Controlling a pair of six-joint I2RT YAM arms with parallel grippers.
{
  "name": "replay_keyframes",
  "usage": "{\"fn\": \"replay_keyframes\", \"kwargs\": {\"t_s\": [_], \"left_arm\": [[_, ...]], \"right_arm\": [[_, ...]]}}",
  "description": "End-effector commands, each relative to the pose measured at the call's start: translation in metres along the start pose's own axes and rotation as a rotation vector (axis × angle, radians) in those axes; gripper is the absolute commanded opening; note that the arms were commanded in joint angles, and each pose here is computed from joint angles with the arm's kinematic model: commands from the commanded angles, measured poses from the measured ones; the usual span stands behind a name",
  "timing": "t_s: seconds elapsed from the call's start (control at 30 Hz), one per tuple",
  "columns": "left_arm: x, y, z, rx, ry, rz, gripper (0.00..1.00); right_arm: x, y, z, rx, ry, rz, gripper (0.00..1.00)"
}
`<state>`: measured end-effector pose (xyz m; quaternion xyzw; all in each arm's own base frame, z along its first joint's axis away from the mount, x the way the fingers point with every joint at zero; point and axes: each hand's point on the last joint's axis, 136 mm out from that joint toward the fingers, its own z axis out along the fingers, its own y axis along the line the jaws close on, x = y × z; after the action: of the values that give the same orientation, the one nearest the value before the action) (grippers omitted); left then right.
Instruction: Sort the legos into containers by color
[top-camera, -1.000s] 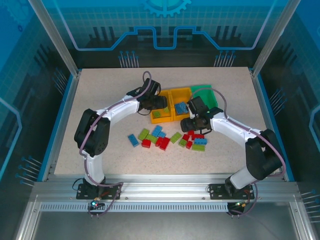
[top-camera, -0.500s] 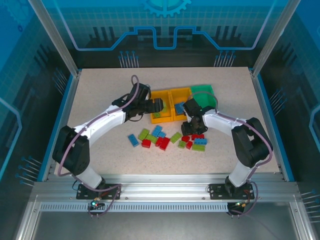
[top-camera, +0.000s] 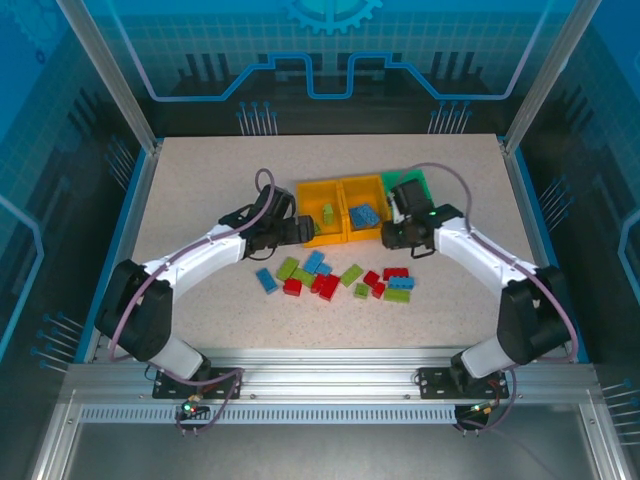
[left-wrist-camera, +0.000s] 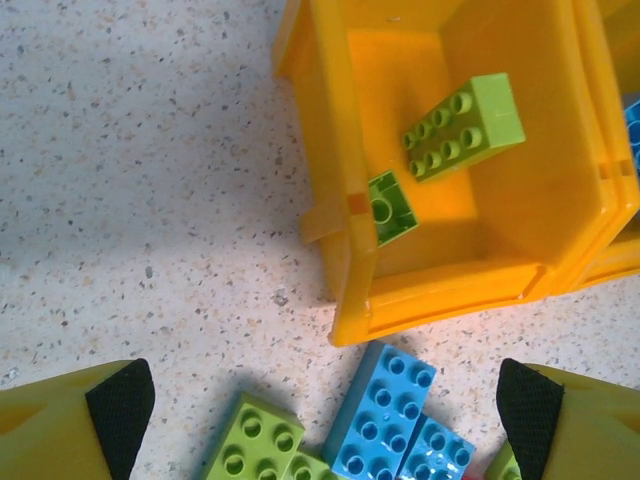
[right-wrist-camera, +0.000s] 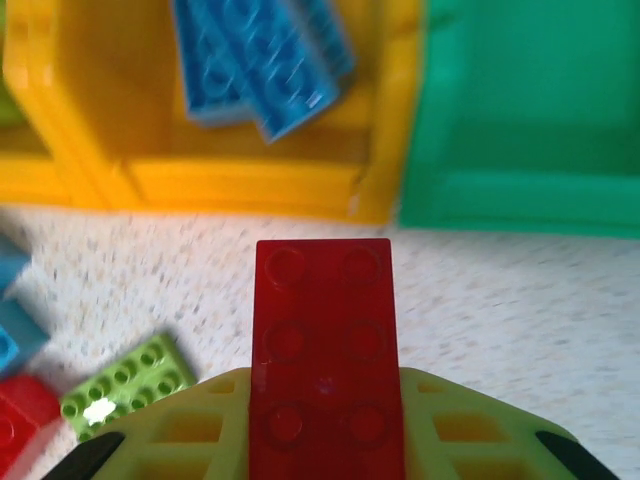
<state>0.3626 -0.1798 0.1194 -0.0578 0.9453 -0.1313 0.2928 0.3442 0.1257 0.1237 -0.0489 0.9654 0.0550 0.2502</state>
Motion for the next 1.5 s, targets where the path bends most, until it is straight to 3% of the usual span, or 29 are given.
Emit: {"fn": "replay_keyframes", "kwargs": {"t_s": [0.0,0.27,0.57,0.7,0.9,1.2,1.47], "left_arm": [[0.014,0.011,-0.006,-0.030,0.015,-0.013,0.93],[0.033,0.014,-0.001,-0.022,0.059,-0.013,0.93],[0.055,-0.009,0.001,0.022,0.105,0.046,0.93],[0.070,-0.016,0.005,0.023,0.139,0.064,0.92],[0.088,-0.031,0.007,0.049,0.169,0.117,0.90],[0.093,-0.026,0.009,0.026,0.163,0.111,0.86],[0.093,-0.022,0.011,0.009,0.160,0.110,0.87]], "right_arm": [[-0.028,-0.032,-0.016,0.041,-0.089,0.059,0.25],[-0.056,-0.078,0.017,0.080,-0.067,0.150,0.25],[-0.076,-0.081,0.057,0.052,-0.031,0.163,0.26],[-0.075,-0.083,0.064,0.061,-0.011,0.159,0.36],[-0.066,-0.073,0.054,0.013,-0.010,0.173,0.68],[-0.020,-0.043,0.025,-0.001,0.030,0.102,0.76],[0.054,-0.018,0.024,-0.080,0.202,0.156,0.78]]}}
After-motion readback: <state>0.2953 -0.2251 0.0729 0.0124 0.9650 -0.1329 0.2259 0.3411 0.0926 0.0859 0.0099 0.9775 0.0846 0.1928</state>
